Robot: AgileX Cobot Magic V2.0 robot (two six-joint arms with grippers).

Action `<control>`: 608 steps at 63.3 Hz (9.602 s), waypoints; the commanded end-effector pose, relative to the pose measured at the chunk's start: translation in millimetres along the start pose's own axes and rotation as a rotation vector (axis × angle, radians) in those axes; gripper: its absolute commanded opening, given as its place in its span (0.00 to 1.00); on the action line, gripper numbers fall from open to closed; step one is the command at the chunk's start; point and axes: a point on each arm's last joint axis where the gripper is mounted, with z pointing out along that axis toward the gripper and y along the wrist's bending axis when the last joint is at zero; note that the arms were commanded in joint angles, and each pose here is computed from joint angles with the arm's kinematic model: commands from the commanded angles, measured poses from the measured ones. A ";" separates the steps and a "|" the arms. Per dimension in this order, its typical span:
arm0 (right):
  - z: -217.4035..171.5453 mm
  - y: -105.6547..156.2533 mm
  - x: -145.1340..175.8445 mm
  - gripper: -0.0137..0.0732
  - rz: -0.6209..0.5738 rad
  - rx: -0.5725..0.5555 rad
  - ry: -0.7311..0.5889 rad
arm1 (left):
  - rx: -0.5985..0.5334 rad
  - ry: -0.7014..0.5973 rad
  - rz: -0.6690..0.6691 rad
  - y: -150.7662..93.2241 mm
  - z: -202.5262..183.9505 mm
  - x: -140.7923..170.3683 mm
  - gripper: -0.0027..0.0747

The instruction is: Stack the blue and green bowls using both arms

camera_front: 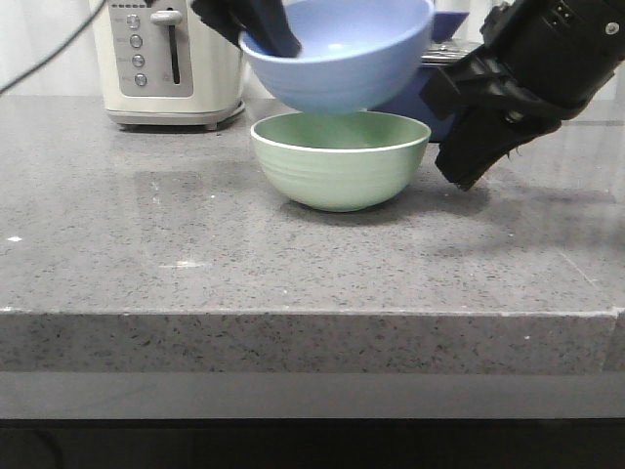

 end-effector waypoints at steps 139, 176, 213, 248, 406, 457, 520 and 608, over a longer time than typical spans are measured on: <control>-13.9 -0.2 -14.3 0.08 -0.004 0.019 -0.101 | -0.400 -0.284 0.090 -11.7 -159.7 65.1 0.43; -13.9 -0.2 -14.3 0.08 -0.004 0.019 -0.101 | -0.371 -0.417 0.083 -20.4 -222.7 180.0 0.43; -13.8 0.5 -13.4 0.08 0.002 0.011 -0.091 | -0.360 -0.459 0.086 -18.1 -225.3 223.9 0.43; -104.3 23.9 7.8 0.08 0.056 -0.064 -0.111 | -0.357 -0.474 0.089 -18.5 -225.8 222.7 0.43; -215.7 28.5 81.3 0.08 0.180 0.158 -0.299 | -0.521 -1.104 -0.107 27.4 -138.4 362.3 0.01; -215.5 28.5 81.2 0.08 0.181 0.158 -0.299 | -0.586 -1.194 -0.063 34.1 -128.9 370.7 0.01; -224.3 20.2 110.3 0.09 0.209 0.301 -0.450 | -0.586 -1.194 -0.063 34.1 -128.9 370.7 0.01; -140.7 10.9 225.6 0.08 0.180 0.571 -1.030 | -0.586 -1.192 -0.064 34.2 -128.8 370.7 0.01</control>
